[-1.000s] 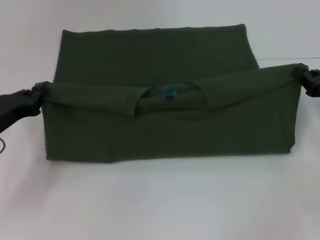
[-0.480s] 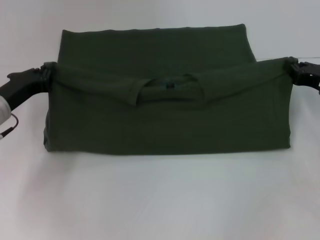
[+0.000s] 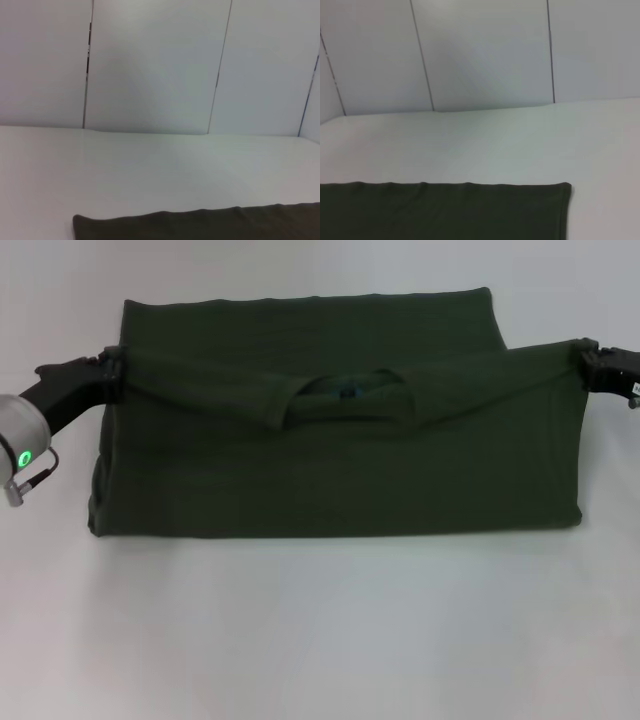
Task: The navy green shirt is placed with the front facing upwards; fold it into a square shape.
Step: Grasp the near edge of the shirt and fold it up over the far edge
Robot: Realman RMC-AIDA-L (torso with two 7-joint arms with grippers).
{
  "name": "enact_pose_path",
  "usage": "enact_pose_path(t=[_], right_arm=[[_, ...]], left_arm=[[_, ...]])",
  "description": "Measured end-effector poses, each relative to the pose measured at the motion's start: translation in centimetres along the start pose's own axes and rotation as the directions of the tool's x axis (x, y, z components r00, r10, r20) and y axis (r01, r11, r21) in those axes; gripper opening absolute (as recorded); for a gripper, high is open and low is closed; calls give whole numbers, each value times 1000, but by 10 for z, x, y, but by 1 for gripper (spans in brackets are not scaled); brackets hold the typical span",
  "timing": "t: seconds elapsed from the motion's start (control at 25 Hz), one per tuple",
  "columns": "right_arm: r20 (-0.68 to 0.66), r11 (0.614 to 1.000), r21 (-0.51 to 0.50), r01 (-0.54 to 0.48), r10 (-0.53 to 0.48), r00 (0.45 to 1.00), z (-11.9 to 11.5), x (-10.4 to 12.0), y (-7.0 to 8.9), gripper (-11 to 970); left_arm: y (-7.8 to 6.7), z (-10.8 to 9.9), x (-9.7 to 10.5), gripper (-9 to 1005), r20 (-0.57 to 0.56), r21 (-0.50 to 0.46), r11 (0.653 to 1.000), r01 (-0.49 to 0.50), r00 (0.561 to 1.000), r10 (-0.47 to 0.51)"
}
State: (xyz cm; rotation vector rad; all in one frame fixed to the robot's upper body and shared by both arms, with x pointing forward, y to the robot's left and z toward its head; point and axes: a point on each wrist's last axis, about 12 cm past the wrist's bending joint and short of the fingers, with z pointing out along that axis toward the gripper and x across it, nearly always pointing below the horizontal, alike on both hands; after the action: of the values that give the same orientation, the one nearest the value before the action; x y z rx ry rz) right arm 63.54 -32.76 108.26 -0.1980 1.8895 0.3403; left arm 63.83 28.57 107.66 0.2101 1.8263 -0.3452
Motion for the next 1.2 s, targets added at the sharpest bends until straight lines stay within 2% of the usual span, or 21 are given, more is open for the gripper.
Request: enact_pose_path(t=[0.32,0.76,1.0,1.2], right_arm=[[-33,999,25,40,-39,999,13,-1,7,49],[-57,997,35,63,-61,997,26,-5,17,50],[-91,996,56,64,-58,994,33,0,26,50],[-102,996,68,56,-49,994,34,3,27,50]], left_arm=[[-7,13,-4,64,-14,-50,998,-26,1000,25],[-12,16,0,90,-13,-80,996,-27,1000,26],[-18,18,2,112,7,-97,995,-26,1000,27],[-16,17,4,131,6,-133,991,4,1000,-3]])
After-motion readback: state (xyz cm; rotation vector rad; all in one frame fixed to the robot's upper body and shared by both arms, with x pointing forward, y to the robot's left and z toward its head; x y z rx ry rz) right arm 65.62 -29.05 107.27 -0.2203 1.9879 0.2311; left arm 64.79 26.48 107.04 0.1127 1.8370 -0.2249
